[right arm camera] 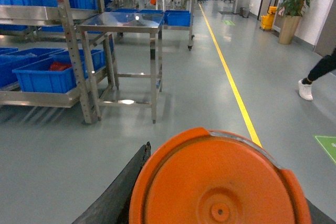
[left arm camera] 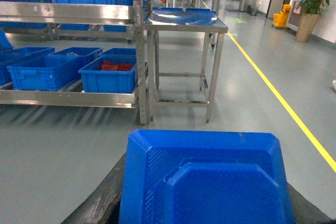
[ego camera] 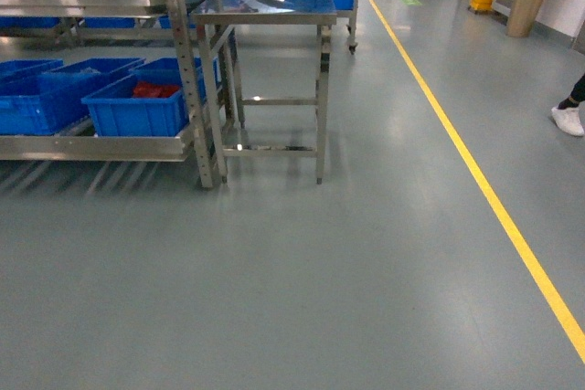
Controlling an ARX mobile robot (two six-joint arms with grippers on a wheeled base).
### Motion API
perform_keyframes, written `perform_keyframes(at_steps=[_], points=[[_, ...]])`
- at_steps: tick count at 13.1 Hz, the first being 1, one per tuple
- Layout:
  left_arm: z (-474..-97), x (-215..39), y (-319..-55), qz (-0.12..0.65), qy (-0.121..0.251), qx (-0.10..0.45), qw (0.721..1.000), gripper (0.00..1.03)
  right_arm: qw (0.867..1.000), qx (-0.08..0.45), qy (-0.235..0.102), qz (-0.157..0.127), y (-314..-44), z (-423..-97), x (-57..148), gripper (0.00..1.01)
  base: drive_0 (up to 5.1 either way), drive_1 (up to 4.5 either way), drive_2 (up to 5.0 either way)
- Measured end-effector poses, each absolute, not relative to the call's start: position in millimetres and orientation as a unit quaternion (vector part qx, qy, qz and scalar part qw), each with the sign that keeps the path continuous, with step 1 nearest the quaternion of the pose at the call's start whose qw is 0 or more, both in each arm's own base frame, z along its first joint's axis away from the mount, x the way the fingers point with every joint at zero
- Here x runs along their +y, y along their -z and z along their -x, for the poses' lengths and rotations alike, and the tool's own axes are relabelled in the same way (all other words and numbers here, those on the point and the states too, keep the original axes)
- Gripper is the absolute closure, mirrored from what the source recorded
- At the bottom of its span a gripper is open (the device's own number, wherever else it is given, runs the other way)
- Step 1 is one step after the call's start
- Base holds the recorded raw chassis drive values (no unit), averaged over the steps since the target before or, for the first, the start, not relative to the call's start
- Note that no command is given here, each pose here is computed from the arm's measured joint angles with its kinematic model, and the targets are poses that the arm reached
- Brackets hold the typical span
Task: Sort blue parts and orange caps into right shelf containers
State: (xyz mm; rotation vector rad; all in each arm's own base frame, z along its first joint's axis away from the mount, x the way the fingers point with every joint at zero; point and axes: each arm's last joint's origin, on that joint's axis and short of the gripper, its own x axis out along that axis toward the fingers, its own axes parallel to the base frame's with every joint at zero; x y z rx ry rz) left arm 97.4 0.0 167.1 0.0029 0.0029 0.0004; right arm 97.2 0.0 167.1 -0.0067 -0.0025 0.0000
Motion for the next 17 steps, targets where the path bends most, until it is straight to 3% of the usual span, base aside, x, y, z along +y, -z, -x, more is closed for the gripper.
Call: perform_keyframes(at_steps=[17], points=[[-97.4,0.0,-167.2,-0.001,0.0,0.001,1.0,0.59,1.0,-0.001,0.0,0.003,-166.9,-97.2,0.0,0.56,0.0,4.13,-4.2]])
